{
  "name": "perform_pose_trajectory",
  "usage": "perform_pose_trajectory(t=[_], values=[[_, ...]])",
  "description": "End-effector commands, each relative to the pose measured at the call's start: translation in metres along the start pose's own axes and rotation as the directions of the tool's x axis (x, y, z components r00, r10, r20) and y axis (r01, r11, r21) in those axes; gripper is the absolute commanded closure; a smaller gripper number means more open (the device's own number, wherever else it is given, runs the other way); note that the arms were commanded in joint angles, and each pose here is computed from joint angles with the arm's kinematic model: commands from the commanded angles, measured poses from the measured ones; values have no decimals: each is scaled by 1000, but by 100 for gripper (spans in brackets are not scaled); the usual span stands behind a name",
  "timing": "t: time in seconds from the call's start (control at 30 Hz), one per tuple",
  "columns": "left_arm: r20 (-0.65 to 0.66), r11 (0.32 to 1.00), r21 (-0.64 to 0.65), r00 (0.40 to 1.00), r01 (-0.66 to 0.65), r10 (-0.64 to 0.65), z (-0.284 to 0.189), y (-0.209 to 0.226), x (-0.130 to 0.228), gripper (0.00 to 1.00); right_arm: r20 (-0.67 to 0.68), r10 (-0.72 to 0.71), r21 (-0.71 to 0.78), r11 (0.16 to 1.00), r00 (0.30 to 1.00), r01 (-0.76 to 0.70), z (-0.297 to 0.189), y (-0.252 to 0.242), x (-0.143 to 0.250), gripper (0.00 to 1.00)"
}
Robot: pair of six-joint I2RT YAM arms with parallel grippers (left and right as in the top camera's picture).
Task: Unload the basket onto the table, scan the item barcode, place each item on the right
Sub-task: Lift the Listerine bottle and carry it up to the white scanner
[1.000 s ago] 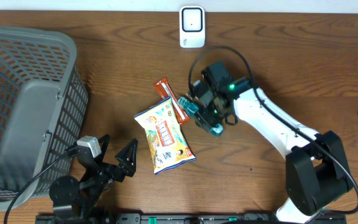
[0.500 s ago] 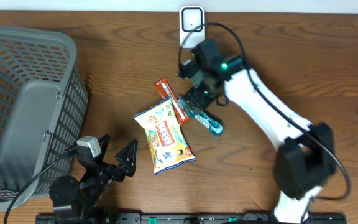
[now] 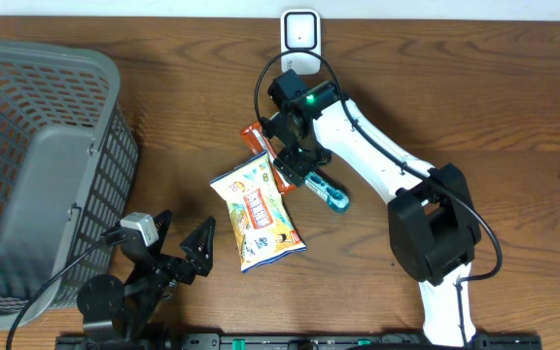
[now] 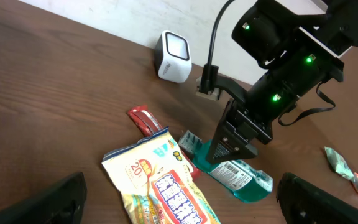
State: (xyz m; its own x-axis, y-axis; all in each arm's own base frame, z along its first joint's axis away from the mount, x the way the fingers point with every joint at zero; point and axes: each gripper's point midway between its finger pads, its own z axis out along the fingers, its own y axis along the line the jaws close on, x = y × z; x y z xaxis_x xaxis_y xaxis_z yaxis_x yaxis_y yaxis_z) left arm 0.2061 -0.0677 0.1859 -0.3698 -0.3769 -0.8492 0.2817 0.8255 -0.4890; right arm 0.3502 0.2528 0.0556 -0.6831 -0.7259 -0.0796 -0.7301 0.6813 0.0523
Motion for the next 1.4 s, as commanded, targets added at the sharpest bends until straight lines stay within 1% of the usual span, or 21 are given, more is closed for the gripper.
perform_pose_trajectory(t=[0.0, 0.07, 0.13, 0.2, 0.33, 0.43, 0.53, 0.63, 0.73, 0.87, 0.97, 1.03, 1.07, 1.17, 1.27, 1.37], values=[[4, 1000, 4, 1000, -4, 4, -1, -1, -1, 2, -30, 4, 5, 1000, 1000, -4, 18, -3, -2, 30], [4, 1000, 4, 1000, -4, 4, -1, -1, -1, 2, -53, 5, 4, 1000, 999, -5, 32, -4, -1, 32], [4, 1000, 4, 1000, -4, 4, -1, -1, -1, 2, -82, 15, 25, 1000, 997, -13, 43, -9, 3, 38], [4, 1000, 4, 1000, -4, 4, -1, -1, -1, 2, -105, 34, 53, 998, 994, -28, 52, -14, 6, 41], [4, 1000, 4, 1000, -4, 4, -1, -1, -1, 2, -96, 33, 60, 998, 995, -28, 56, -16, 3, 46], [4, 1000, 4, 1000, -4, 4, -1, -1, -1, 2, -79, 33, 63, 998, 996, -28, 56, -17, -1, 52], [4, 1000, 4, 1000, -4, 4, -1, -1, -1, 2, -78, 38, 62, 998, 996, -33, 56, -16, -2, 65], [4, 1000, 4, 1000, -4, 4, -1, -1, -1, 2, -76, 36, 52, 998, 996, -32, 57, -13, -2, 83], [4, 1000, 4, 1000, -4, 4, -1, -1, -1, 2, -77, 36, 30, 999, 996, -34, 57, -10, -2, 99], [4, 1000, 4, 1000, -4, 4, -1, -1, -1, 2, -78, 37, -44, 998, 996, -41, 50, 3, -3, 99], [4, 1000, 4, 1000, -4, 4, -1, -1, -1, 2, -61, 34, -115, 993, 998, -41, 34, 14, -11, 99], [4, 1000, 4, 1000, -4, 4, -1, -1, -1, 2, -22, -7, -211, 978, 1000, 2, 16, 27, -20, 99], [4, 1000, 4, 1000, -4, 4, -1, -1, -1, 2, 6, -32, -271, 962, 999, 32, 6, 36, -25, 99], [4, 1000, 4, 1000, -4, 4, -1, -1, -1, 2, 87, -62, -388, 917, 994, 91, -23, 50, -37, 99], [4, 1000, 4, 1000, -4, 4, -1, -1, -1, 2, 140, -46, -469, 877, 989, 107, -44, 56, -44, 99], [4, 1000, 4, 1000, -4, 4, -1, -1, -1, 2, 196, -34, -565, 813, 980, 141, -65, 64, -47, 99]])
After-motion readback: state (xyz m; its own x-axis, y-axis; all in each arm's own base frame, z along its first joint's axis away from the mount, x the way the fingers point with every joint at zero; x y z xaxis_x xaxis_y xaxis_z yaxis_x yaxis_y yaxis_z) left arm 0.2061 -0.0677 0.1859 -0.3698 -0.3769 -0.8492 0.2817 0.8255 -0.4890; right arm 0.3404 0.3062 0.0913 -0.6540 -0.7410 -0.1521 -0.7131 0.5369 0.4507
